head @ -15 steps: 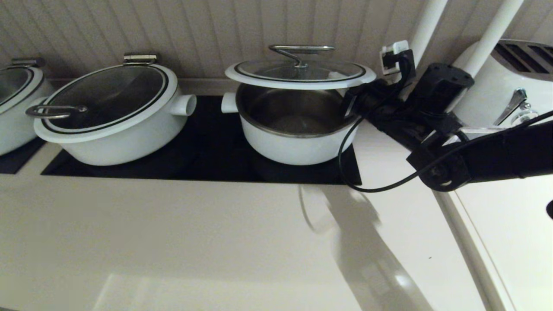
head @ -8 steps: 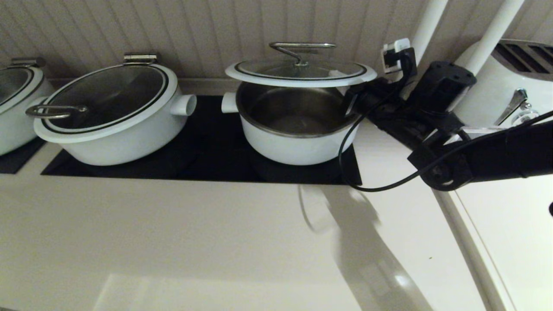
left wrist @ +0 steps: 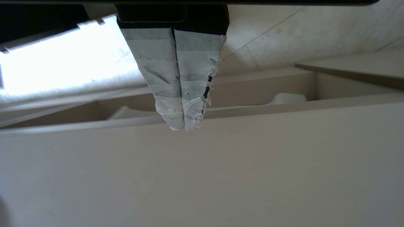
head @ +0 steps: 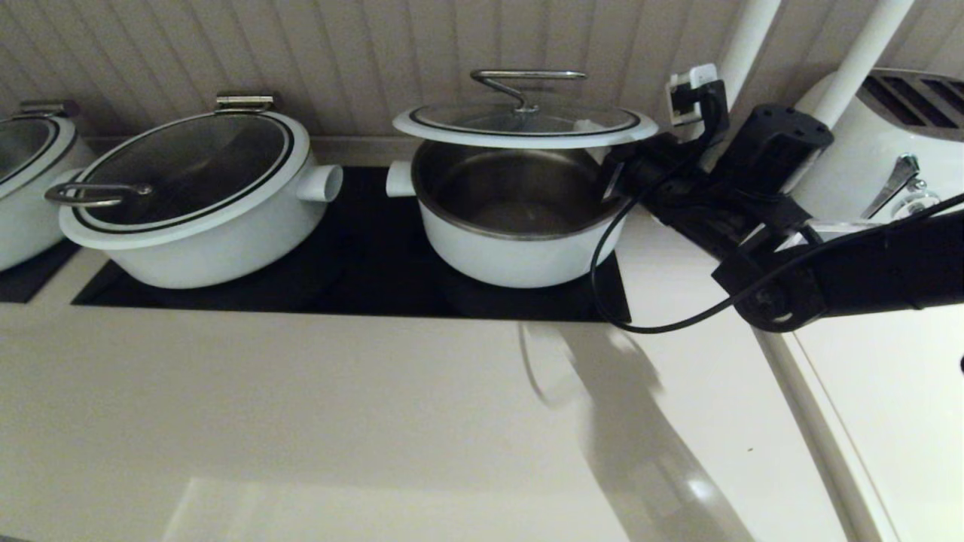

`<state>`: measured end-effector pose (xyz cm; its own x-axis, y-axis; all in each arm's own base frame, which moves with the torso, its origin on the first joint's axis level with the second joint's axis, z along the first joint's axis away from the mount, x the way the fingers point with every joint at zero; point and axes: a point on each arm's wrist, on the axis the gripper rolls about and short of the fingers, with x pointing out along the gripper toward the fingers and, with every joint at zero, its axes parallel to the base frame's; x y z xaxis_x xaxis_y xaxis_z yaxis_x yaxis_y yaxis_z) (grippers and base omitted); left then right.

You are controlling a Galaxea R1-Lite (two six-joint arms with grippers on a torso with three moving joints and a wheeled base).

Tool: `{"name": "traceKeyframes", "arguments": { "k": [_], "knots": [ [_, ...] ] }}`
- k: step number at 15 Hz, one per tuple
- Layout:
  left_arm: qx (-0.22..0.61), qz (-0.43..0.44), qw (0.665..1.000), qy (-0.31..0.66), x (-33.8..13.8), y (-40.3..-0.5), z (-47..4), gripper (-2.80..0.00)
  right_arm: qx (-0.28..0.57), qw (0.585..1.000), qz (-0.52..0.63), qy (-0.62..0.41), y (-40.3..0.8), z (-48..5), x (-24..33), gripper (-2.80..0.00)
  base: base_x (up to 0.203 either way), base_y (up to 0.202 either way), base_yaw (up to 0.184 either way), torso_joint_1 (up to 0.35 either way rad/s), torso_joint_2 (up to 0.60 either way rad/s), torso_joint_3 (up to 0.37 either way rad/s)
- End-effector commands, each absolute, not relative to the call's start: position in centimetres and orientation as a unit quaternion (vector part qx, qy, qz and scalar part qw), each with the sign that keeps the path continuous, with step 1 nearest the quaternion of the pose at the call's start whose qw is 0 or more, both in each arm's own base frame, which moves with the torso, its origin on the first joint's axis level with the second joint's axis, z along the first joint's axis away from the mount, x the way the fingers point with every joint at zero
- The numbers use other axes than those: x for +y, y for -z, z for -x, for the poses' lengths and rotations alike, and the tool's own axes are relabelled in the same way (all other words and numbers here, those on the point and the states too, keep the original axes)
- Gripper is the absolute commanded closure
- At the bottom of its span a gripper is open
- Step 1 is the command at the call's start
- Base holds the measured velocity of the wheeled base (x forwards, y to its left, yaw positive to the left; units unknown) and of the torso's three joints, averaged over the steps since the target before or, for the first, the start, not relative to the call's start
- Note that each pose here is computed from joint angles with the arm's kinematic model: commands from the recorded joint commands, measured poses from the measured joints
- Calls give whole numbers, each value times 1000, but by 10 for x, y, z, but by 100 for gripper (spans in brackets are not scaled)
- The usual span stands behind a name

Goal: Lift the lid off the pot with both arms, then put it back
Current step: Open the pot lid completely

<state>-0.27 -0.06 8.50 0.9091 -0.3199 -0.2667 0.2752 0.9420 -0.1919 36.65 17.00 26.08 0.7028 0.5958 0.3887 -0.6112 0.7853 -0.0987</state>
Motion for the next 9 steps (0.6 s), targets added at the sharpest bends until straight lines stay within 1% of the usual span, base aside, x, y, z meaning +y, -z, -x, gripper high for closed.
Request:
{"name": "traceKeyframes", "arguments": {
  "k": [1,3,5,8,9],
  "knots": [
    [146,76,978,131,0,-83,1,0,-208,921,-19,-328,-262,-366,170,0,0,0,0,0,0,0],
    [134,88,980,120,0,-82,0,0,-209,921,-19,-328,-262,-366,170,0,0,0,0,0,0,0],
    [129,69,982,121,0,-83,0,0,-209,921,-19,-328,-263,-366,170,0,0,0,0,0,0,0],
    [119,-22,984,133,0,-83,0,0,-210,921,-20,-328,-263,-366,170,0,0,0,0,0,0,0],
    [135,-43,980,137,0,-79,1,0,-209,921,-19,-328,-262,-365,170,0,0,0,0,0,0,0]
  ]
}}
